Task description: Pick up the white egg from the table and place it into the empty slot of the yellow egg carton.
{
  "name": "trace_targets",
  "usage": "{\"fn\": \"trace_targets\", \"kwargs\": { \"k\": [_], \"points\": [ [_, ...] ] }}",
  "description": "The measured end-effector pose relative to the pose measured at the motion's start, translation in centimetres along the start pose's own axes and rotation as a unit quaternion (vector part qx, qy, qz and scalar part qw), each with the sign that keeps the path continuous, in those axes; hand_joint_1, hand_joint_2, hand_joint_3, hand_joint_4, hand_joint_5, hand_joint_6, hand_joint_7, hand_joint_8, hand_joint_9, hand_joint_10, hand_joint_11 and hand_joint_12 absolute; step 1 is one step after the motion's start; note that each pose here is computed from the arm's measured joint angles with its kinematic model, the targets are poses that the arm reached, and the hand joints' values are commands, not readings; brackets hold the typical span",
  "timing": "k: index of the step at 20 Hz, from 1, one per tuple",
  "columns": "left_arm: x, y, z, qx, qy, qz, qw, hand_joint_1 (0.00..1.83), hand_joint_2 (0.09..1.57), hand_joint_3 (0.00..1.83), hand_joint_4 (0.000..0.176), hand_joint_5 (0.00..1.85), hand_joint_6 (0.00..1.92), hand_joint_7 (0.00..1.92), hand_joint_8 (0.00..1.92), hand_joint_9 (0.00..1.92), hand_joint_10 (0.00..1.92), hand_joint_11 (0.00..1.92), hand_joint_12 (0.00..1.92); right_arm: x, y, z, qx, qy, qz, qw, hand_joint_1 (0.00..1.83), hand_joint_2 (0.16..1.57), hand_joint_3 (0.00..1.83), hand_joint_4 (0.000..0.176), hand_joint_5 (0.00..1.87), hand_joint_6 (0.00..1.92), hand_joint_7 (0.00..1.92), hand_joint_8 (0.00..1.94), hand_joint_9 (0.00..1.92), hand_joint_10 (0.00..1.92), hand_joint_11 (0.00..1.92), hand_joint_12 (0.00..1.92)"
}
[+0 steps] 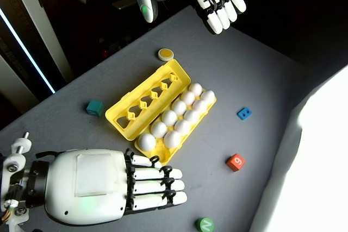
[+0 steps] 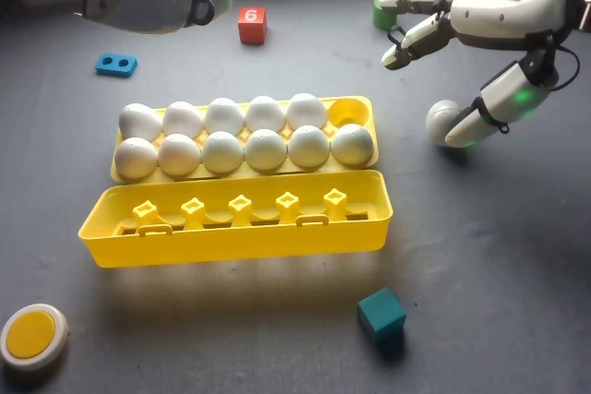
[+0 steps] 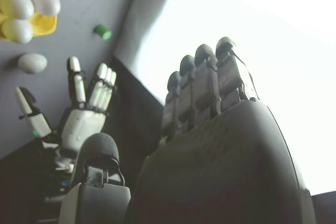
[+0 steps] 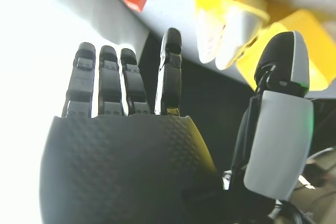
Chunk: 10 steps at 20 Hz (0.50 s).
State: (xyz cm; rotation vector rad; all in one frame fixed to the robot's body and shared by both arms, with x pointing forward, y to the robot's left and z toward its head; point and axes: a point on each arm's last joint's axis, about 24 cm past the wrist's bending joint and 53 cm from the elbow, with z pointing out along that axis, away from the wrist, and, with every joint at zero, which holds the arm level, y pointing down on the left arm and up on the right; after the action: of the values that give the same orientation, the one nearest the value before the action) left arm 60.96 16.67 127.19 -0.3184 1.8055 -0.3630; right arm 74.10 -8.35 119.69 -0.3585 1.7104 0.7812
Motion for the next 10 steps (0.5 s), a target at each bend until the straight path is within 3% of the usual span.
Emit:
{"fn": "trace_targets", "kwargs": {
  "k": [3, 6, 10],
  "points": [
    [0.0, 0.0, 0.0, 0.000, 0.000, 0.000, 1.0000, 0.00, 1.27, 0.00, 0.000, 0.10, 0.01, 0.15, 0.01, 0.10, 0.01, 0.00, 0.00, 0.3, -0.6, 0.4, 0.009, 0.004, 0.020, 0.9998, 0.58, 0.81, 0.00, 0.176, 0.47, 0.01, 0.00, 0.00, 0.00, 0.00, 0.00, 0.00],
    [0.0, 0.0, 0.0, 0.000, 0.000, 0.000, 1.0000, 0.00, 1.26, 0.00, 0.000, 0.11, 0.01, 0.14, 0.00, 0.09, 0.00, 0.01, 0.00, 0.3, -2.0, 0.6, 0.031, 0.006, 0.078, 0.9964, 0.59, 0.81, 0.00, 0.176, 0.49, 0.01, 0.00, 0.00, 0.00, 0.00, 0.00, 0.00],
    [0.0, 0.0, 0.0, 0.000, 0.000, 0.000, 1.0000, 0.00, 1.26, 0.00, 0.000, 0.10, 0.00, 0.13, 0.00, 0.09, 0.00, 0.01, 0.01, 0.3, -2.4, 0.9, 0.044, 0.008, 0.095, 0.9945, 0.58, 0.80, 0.00, 0.176, 0.50, 0.01, 0.01, 0.00, 0.00, 0.00, 0.00, 0.00]
  ]
}}
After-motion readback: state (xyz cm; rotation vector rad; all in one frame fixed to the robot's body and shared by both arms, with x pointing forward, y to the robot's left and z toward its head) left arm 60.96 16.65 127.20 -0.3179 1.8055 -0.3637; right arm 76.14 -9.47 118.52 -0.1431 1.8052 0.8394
